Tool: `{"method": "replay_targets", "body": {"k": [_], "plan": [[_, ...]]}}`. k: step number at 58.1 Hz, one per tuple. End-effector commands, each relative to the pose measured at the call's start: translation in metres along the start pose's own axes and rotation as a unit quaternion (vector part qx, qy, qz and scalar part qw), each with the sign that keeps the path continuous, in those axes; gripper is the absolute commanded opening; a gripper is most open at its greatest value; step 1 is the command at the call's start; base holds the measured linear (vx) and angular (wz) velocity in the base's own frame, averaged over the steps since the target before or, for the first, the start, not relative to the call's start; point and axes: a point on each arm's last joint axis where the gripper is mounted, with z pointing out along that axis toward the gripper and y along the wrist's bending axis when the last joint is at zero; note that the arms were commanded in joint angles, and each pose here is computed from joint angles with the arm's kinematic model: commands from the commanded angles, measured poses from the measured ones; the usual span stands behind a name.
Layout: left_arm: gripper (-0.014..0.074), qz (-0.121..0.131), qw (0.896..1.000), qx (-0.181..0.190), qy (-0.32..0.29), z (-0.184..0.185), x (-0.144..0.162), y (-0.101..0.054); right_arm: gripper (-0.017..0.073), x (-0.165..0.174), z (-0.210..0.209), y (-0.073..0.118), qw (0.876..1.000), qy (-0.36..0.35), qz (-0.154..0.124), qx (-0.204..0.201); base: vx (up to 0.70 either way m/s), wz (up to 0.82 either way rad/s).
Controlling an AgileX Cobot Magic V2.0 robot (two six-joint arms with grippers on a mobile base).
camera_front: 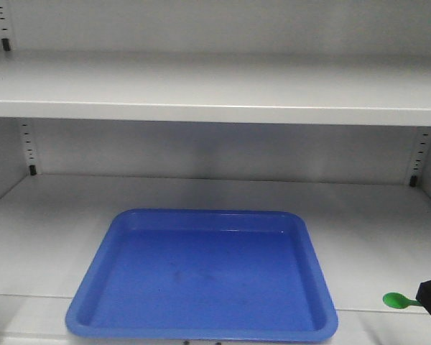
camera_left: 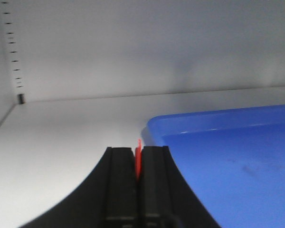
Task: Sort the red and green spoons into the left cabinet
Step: 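Lower both held spoons over the blue tray on the shelf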
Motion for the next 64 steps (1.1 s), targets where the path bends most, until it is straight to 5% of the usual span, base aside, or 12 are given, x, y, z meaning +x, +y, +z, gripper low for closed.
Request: {"method": "replay_targets", "body": {"k": [1, 64], "plan": [[-0.0003, -0.005, 0.999, 0.022, -0.039, -0.0009, -0.0147, -0.0046, -0.0004, -0.0154, -0.0003, 0.0028, 0.999, -0.046, 0.001, -0.016, 0.15, -0.39], [-0.0003, -0.005, 0.999, 0.022, -0.039, -0.0009, -0.0147, -0.0047, -0.0004, -0.0166, -0.0004, 0.0034, 0.998, -0.053, 0.001, -0.020, 0.02, -0.06]]}}
